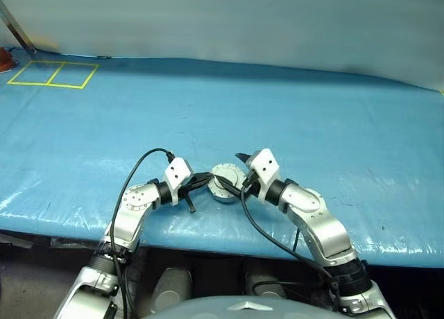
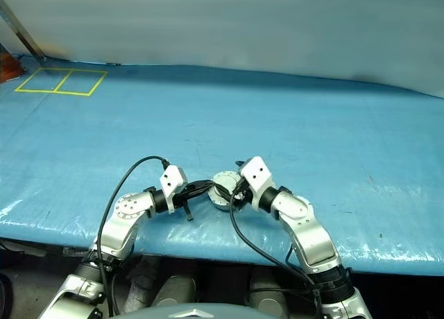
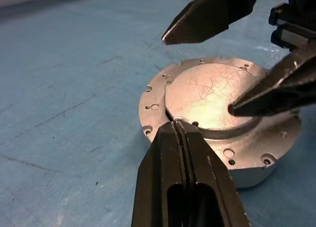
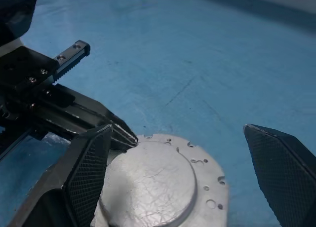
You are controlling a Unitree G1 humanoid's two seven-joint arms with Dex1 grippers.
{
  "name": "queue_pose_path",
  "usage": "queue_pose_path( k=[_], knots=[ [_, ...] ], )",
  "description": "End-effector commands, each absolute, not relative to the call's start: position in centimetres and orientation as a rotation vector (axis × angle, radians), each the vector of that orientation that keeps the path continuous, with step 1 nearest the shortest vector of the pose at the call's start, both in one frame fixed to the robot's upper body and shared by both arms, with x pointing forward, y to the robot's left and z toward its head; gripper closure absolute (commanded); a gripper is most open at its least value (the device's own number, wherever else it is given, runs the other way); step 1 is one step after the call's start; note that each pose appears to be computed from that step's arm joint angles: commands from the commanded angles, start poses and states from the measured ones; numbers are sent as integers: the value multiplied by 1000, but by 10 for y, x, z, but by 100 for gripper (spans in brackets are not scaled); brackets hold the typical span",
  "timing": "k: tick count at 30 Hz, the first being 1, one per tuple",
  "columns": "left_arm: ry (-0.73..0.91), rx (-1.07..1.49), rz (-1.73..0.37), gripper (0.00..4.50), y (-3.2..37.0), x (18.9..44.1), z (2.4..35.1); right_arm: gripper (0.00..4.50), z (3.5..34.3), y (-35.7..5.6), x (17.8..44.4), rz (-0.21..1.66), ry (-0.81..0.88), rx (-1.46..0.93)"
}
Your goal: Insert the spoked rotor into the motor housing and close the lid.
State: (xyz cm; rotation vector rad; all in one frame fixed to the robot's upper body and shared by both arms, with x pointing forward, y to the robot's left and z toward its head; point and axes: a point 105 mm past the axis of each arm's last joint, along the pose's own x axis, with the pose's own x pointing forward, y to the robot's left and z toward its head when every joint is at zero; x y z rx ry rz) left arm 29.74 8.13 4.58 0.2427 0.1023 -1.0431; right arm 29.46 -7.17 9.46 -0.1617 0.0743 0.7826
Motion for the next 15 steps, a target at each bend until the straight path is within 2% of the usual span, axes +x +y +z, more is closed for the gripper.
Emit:
queue_pose_path(
  k=[1,5,9,15],
  knots=[
    [189,258,-1086,449,75,288,27,3,115,-77,294,748,-3,-89],
    [194,266,-1088,449,77,288,26,3,104,-95,289,717,127,182],
    [193,266,-1089,449,79,286,27,3,83,-123,277,670,309,554],
    [193,267,-1087,449,79,283,28,3,62,-136,258,655,461,710]
  ],
)
